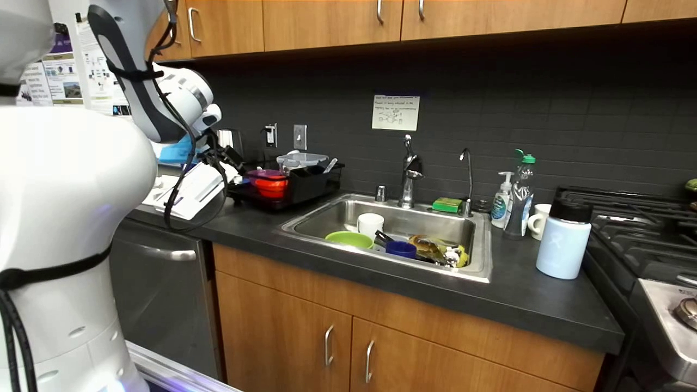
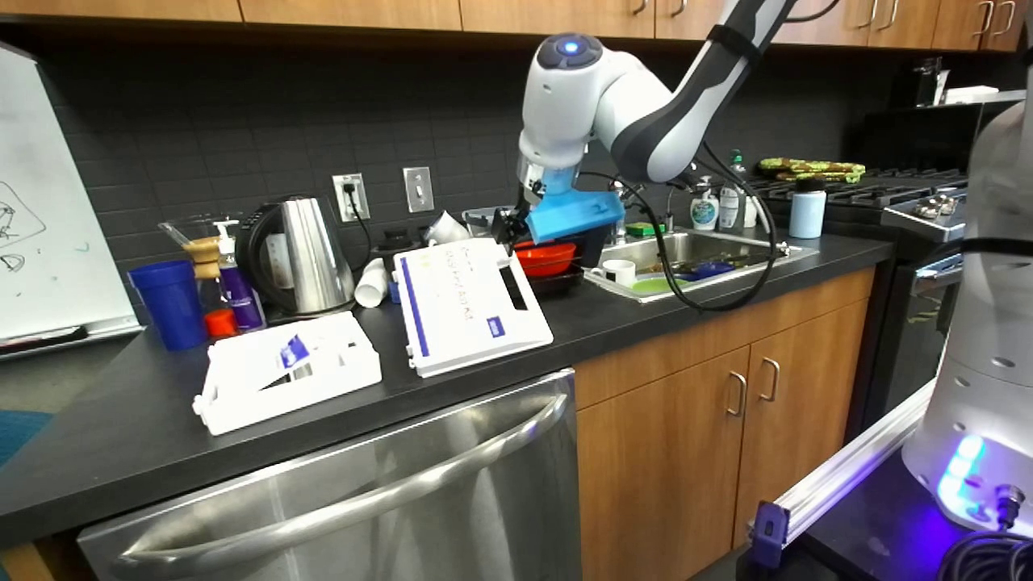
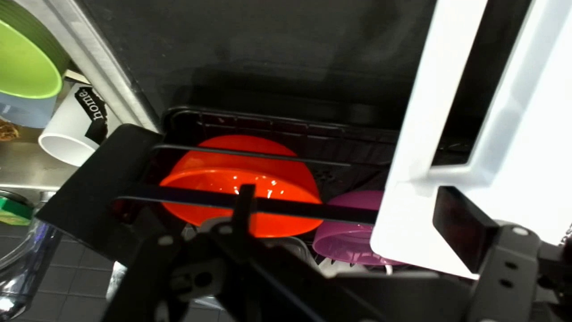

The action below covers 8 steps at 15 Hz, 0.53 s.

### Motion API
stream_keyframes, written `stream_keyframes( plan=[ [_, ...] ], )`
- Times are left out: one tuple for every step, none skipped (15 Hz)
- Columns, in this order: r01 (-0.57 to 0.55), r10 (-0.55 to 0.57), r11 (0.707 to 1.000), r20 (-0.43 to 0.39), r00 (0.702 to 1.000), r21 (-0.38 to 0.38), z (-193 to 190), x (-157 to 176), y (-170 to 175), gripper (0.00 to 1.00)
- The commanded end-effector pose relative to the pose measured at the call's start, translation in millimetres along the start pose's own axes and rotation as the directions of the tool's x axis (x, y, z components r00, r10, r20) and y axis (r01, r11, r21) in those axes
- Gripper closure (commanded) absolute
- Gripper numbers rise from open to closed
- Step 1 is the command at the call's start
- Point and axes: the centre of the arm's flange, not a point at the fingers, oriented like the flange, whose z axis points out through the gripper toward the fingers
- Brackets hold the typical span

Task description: Open the white object and put the white item on the counter

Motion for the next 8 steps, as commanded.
stream_keyframes(
  plan=[
    [0.033, -0.033, 0.999, 0.004, 0.999, 0.002, -33.1, -10.0, 15.2, 0.07],
    [0.039, -0.039, 0.999, 0.022, 0.999, 0.018, -41.0, -14.6, 14.2, 0.07],
    [0.053, -0.056, 0.997, 0.053, 0.997, 0.058, -53.3, -22.3, 11.6, 0.09],
    [0.064, -0.072, 0.994, 0.079, 0.994, 0.089, -65.6, -29.3, 9.3, 0.08],
    [0.075, -0.087, 0.99, 0.1, 0.991, 0.123, -75.7, -36.0, 5.9, 0.1],
    [0.086, -0.107, 0.983, 0.126, 0.986, 0.16, -88.7, -42.7, 2.9, 0.09],
    [0.094, -0.122, 0.978, 0.147, 0.982, 0.186, -98.7, -48.6, -0.2, 0.09],
    [0.098, -0.137, 0.97, 0.168, 0.976, 0.221, -109.5, -53.2, -2.6, 0.07]
  ],
)
